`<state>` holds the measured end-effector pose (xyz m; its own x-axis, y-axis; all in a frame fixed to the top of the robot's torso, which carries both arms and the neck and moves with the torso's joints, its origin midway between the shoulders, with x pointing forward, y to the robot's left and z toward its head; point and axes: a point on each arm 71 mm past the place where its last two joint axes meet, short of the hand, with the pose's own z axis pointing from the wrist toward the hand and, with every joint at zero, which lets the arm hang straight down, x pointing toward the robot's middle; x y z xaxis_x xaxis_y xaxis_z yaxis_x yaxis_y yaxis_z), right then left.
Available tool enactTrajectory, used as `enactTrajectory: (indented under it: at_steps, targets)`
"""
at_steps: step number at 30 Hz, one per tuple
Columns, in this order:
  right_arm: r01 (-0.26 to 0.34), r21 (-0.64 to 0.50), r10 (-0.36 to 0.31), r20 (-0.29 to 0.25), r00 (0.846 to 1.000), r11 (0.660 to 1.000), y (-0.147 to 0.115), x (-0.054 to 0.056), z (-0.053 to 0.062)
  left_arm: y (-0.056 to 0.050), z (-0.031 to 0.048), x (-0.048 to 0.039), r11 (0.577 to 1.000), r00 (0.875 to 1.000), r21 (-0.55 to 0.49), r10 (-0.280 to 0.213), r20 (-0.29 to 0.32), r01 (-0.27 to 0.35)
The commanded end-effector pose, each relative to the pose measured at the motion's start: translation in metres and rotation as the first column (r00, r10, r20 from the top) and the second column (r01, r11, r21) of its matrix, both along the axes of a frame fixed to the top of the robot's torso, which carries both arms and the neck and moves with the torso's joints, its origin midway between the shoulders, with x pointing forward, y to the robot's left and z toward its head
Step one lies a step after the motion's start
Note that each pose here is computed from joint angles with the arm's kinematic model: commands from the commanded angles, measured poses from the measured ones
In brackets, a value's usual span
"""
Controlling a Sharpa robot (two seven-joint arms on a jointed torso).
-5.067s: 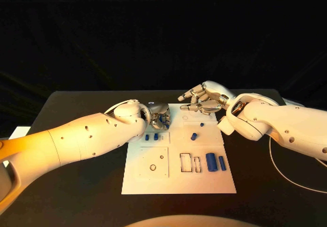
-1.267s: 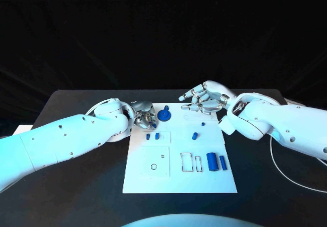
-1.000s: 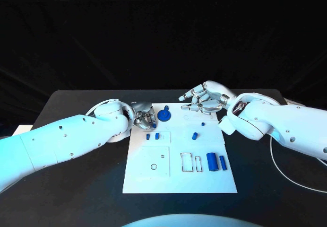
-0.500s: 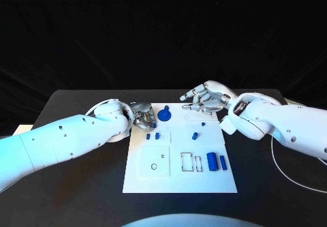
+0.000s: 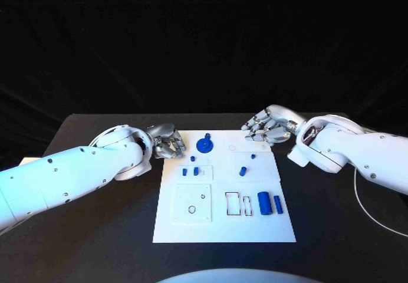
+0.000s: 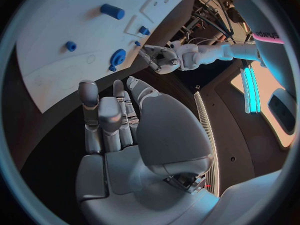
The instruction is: Assemble the parts on the task board
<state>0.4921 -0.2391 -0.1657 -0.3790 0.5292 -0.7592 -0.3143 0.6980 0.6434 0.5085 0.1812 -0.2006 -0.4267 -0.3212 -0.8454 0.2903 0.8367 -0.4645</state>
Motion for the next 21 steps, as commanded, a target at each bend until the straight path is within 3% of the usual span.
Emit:
enactTrajectory:
  at_steps: [1, 4, 9, 14, 21]
  targets:
    - [-0.016, -0.32, 0.049, 0.093, 0.994, 0.947, -0.003, -0.001, -0.005, 0.005, 0.0194, -0.0016, 0.866, 0.998, -0.496, 0.063, -0.029, -0.069]
    - [-0.005, -0.432, 0.075, 0.145, 0.987, 0.902, -0.003, -0.003, -0.006, 0.014, 0.0258, -0.0032, 0.72, 0.99, -0.68, 0.117, -0.077, -0.138]
    - [0.009, -0.549, 0.115, 0.19, 0.975, 0.836, 0.001, -0.007, -0.01, 0.027, 0.0268, -0.0076, 0.49, 0.963, -0.832, 0.188, -0.192, -0.261]
    - [0.011, -0.613, 0.145, 0.204, 0.968, 0.79, 0.006, -0.011, -0.017, 0.033, 0.0231, -0.0133, 0.364, 0.941, -0.87, 0.195, -0.278, -0.333]
    - [-0.005, -0.647, 0.172, 0.194, 0.966, 0.762, 0.014, -0.013, -0.026, 0.035, 0.0199, -0.0193, 0.309, 0.931, -0.88, 0.17, -0.323, -0.362]
